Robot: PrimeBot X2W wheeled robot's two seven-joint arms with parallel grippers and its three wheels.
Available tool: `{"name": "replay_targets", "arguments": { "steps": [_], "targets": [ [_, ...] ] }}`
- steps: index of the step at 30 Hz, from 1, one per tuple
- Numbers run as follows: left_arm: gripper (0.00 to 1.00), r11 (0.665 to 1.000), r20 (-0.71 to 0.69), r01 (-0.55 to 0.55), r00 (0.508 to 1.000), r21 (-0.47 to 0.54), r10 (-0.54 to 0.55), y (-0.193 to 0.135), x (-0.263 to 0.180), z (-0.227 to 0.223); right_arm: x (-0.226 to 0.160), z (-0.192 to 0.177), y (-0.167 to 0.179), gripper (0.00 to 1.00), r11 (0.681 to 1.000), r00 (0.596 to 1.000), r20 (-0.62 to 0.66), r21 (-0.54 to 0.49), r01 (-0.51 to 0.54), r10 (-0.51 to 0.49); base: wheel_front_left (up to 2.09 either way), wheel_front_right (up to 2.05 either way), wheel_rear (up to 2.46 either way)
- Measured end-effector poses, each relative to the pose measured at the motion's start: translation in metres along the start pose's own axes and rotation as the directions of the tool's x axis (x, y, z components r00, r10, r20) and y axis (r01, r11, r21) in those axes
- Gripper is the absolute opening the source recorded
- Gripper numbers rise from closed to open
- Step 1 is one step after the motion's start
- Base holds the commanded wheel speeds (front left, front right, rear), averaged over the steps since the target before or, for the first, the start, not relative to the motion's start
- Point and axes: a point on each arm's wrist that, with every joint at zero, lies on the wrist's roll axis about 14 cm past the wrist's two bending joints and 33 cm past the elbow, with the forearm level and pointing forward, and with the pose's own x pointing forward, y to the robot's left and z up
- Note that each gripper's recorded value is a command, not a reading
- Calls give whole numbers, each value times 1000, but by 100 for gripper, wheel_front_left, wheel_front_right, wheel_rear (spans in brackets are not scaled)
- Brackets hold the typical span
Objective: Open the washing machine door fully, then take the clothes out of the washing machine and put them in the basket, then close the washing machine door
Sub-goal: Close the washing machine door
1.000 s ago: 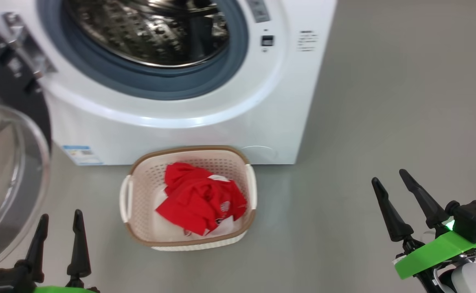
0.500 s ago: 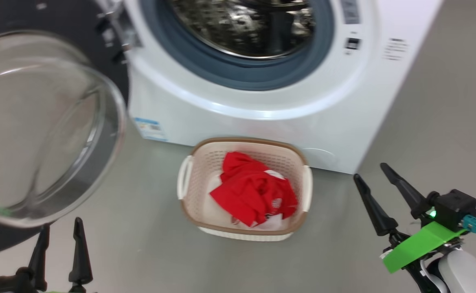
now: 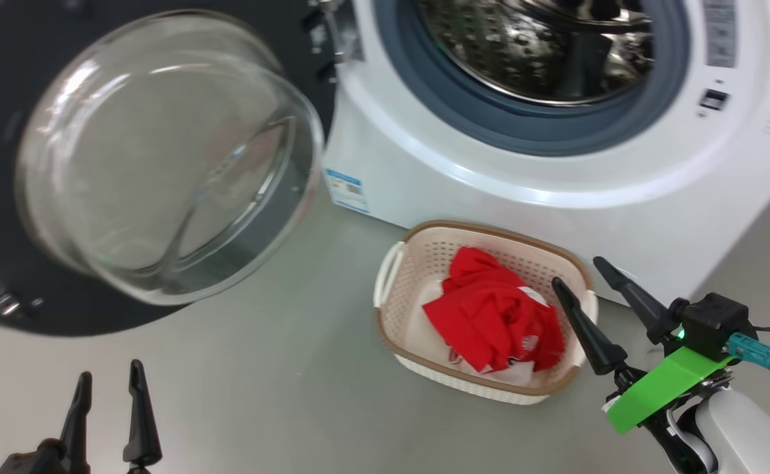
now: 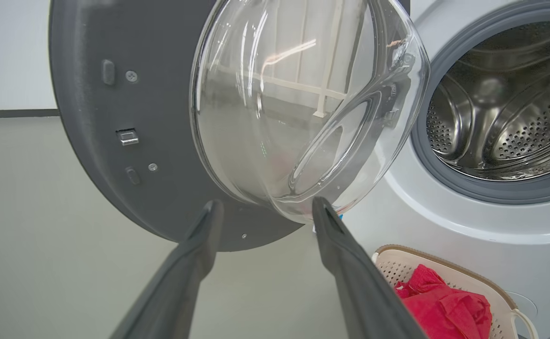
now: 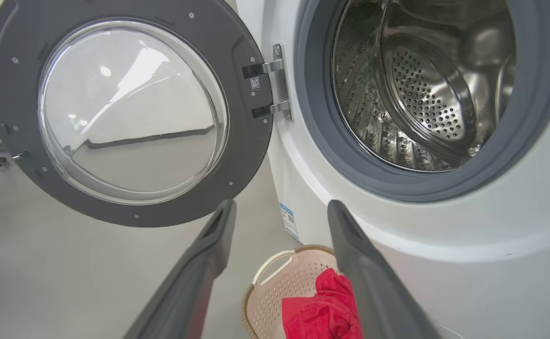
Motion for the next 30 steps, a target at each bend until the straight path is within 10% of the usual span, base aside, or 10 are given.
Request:
{"name": "replay_targets", "arguments": {
  "steps": [21, 23, 30],
  "targets": [
    [100, 991, 34, -132, 991, -36, 133, 33, -28, 13, 36, -8, 48, 100, 986, 986, -21, 17, -164, 164, 0, 0, 0],
    [6, 987, 56, -128, 990, -94, 133, 32, -27, 20, 36, -8, 50, 100, 986, 986, -21, 18, -166, 166, 0, 0, 0],
    [0, 991, 302, -81, 947, -104, 109, 40, -15, 99, 36, -5, 45, 100, 988, 988, -13, 20, -152, 152, 0, 0, 0]
  ]
}}
